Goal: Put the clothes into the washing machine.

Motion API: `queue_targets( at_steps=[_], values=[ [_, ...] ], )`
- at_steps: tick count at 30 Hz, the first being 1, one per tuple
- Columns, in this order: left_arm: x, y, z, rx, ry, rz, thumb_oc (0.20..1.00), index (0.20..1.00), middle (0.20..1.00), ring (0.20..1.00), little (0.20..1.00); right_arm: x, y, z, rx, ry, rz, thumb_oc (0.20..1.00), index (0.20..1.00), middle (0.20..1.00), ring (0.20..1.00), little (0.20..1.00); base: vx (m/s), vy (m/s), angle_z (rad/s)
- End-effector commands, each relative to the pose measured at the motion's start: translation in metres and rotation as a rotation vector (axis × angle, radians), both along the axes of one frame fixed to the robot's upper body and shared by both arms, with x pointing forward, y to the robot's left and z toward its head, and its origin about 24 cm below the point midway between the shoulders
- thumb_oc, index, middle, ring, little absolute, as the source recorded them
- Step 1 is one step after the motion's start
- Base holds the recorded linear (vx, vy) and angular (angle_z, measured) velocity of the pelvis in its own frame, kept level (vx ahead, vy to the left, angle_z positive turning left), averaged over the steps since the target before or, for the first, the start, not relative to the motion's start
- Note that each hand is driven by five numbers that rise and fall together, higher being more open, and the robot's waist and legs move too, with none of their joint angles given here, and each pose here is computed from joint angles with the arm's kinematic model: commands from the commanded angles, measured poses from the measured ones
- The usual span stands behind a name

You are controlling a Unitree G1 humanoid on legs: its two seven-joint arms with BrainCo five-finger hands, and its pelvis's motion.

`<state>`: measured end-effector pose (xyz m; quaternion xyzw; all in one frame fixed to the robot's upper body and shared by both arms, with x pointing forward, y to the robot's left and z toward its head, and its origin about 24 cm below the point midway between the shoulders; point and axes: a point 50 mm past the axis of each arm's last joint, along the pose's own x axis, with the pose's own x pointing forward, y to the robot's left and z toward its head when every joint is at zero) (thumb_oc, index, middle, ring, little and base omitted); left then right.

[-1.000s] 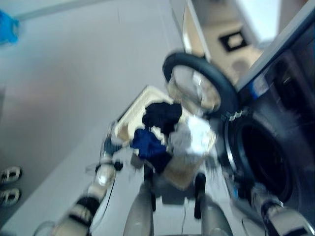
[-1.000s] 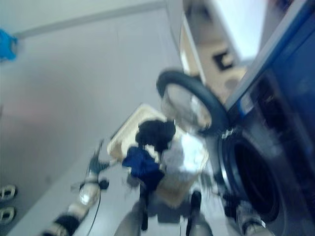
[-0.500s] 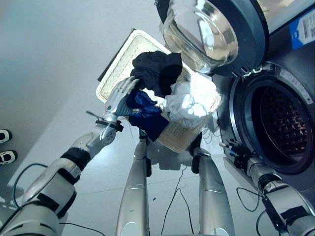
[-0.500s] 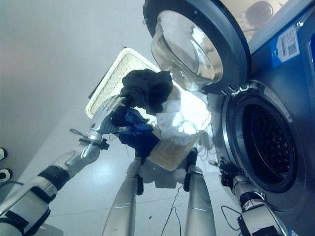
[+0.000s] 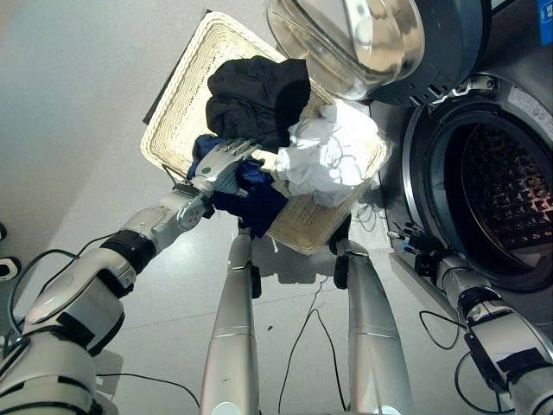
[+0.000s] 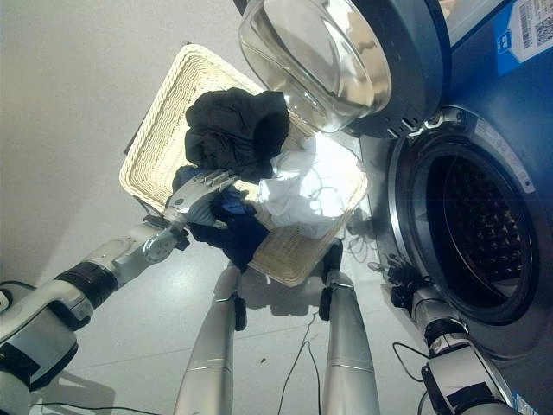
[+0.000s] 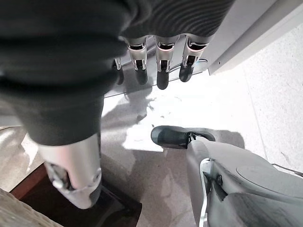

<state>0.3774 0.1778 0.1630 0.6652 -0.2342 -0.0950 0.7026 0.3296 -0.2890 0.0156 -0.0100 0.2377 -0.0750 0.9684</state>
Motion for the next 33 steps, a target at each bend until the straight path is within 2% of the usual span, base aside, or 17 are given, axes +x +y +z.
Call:
queue_targets(
  at_steps=[1, 10, 21, 28, 33],
  values=[
    [0.004, 0.001, 0.011, -0.046, 0.025, 0.027, 1.000, 1.000, 1.000, 1.000, 1.000, -0.006, -0.011, 0.000, -0.018, -0.012, -0.011, 1.000, 1.000, 1.000, 1.000, 1.000, -0.03, -0.032, 0.01],
    [0.009, 0.008, -0.011, 0.044, 0.203, 0.107, 1.000, 1.000, 1.000, 1.000, 1.000, -0.001, -0.008, 0.006, -0.021, -0.030, -0.008, 1.000, 1.000, 1.000, 1.000, 1.000, 0.00, -0.004, -0.02],
    [0.009, 0.011, -0.010, 0.075, 0.214, 0.124, 1.000, 1.000, 1.000, 1.000, 1.000, 0.000, -0.008, 0.007, -0.018, -0.033, -0.009, 1.000, 1.000, 1.000, 1.000, 1.000, 0.00, 0.000, 0.00],
    [0.010, 0.013, 0.000, 0.076, 0.108, 0.138, 1.000, 1.000, 1.000, 1.000, 1.000, -0.002, -0.010, 0.006, -0.020, -0.030, -0.011, 1.000, 1.000, 1.000, 1.000, 1.000, 0.00, 0.000, 0.00],
    [0.012, 0.023, -0.010, 0.148, 0.220, 0.217, 1.000, 1.000, 1.000, 1.000, 1.000, 0.000, -0.009, 0.007, -0.015, -0.033, -0.012, 1.000, 1.000, 1.000, 1.000, 1.000, 0.00, 0.000, 0.00]
  ],
)
